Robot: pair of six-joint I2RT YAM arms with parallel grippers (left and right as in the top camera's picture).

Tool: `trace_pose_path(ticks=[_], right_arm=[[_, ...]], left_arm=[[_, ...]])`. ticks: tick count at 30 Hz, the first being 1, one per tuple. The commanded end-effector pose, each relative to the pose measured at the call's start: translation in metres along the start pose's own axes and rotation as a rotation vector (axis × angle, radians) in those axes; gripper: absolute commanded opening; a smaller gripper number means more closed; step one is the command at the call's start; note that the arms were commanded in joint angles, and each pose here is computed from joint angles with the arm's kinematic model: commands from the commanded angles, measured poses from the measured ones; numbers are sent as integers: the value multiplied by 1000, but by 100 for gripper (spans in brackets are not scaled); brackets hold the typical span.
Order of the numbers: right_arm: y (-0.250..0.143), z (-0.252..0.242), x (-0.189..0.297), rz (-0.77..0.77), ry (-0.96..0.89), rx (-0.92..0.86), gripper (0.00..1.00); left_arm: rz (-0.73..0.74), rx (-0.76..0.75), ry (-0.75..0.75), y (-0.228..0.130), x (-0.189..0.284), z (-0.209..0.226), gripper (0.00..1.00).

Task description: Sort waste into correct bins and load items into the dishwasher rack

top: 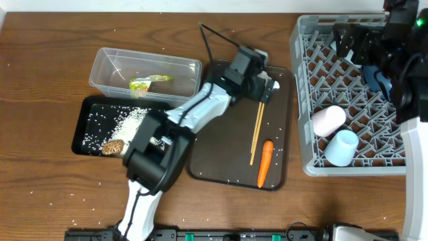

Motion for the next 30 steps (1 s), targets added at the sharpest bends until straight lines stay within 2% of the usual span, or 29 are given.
trace_pose_path(ticks=[1, 3, 5, 6, 8, 9, 11, 16, 30], right_arm=[[-2, -1, -2, 16, 14, -22, 96], [-3, 1, -3, 21, 27, -21, 96], [-4, 3, -4, 29, 33, -21, 97], [-5, 3, -4, 33, 33, -22, 97], [-6, 3, -4, 44, 33, -25, 98], [-7, 3, -4, 49, 33, -26, 98], [-10, 3, -4, 63, 32, -30, 98], [-13, 3, -4, 83, 32, -14, 99], [-13, 3, -4, 86, 33, -4, 99]], left_arm=[[32, -51, -5, -15, -18, -5, 99], [46, -53, 19, -21, -25, -1, 100], [43, -52, 50, -23, -28, 3, 92], [39, -53, 60, -23, -28, 3, 83], [21, -51, 74, -20, -28, 4, 55], [14, -51, 72, -19, -28, 4, 47], [12, -50, 72, -18, -28, 5, 33], [-4, -29, 67, -13, -22, 3, 7], [-135, -46, 19, 33, 57, -29, 6]])
Point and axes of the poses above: each gripper's point midway between its finger pads, its own x axis back along the fingers, its own z axis along the line the jaws close on, y = z × x, the point moved 9 cm from there along x, back along the fingers, and after that the axes turned 6 degrees about x, right-handed, at the moved point
